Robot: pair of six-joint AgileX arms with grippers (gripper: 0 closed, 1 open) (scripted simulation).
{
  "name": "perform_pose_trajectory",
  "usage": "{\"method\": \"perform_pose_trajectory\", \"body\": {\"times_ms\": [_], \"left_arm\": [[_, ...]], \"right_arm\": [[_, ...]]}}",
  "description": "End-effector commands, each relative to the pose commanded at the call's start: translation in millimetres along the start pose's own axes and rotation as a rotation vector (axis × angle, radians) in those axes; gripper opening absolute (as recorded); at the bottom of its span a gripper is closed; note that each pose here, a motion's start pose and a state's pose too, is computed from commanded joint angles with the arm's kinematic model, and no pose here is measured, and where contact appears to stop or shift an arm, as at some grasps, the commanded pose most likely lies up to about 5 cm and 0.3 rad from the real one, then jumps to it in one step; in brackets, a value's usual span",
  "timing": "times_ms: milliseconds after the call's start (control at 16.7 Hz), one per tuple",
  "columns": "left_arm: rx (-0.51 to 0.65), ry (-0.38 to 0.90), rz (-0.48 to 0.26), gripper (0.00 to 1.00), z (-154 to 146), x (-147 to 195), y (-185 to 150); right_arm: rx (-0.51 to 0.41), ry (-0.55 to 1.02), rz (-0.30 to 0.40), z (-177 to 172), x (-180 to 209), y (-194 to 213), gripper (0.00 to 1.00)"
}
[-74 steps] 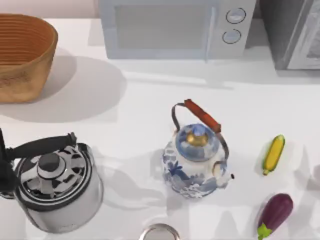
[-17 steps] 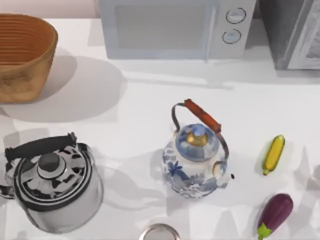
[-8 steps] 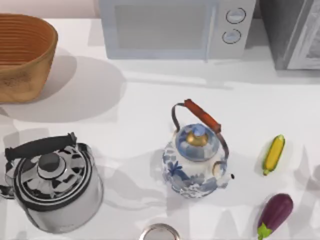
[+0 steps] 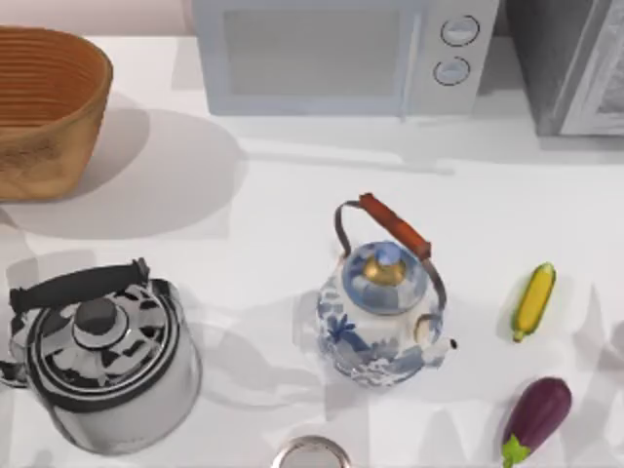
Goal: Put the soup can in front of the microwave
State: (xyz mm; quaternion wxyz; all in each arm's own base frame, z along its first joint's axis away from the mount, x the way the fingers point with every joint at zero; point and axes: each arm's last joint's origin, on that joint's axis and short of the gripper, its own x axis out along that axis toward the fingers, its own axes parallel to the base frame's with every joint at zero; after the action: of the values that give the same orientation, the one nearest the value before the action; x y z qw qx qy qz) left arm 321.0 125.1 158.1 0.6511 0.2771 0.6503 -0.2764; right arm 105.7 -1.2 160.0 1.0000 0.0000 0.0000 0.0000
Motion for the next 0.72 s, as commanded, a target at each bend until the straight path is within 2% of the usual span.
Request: {"method": "perform_pose_trajectory", "body": {"times_ms": [240,600,720], "left_arm": [[-0.005,0.008,0.016,0.00,-5.9,-11.9,-3.2],[-0.001,-0.051,0.143,0.00,-1.9,-55.5,3.1],[0.007,-0.056,0.129,0.00,2.6,-58.1,3.3]], "right_arm": [[0.000,0.000,0.000,0.0,0.0,0.0,1.00],[0.000,0.000,0.000,0.0,0.0,0.0,1.00],[0.000,0.000,0.000,0.0,0.0,0.0,1.00]]}}
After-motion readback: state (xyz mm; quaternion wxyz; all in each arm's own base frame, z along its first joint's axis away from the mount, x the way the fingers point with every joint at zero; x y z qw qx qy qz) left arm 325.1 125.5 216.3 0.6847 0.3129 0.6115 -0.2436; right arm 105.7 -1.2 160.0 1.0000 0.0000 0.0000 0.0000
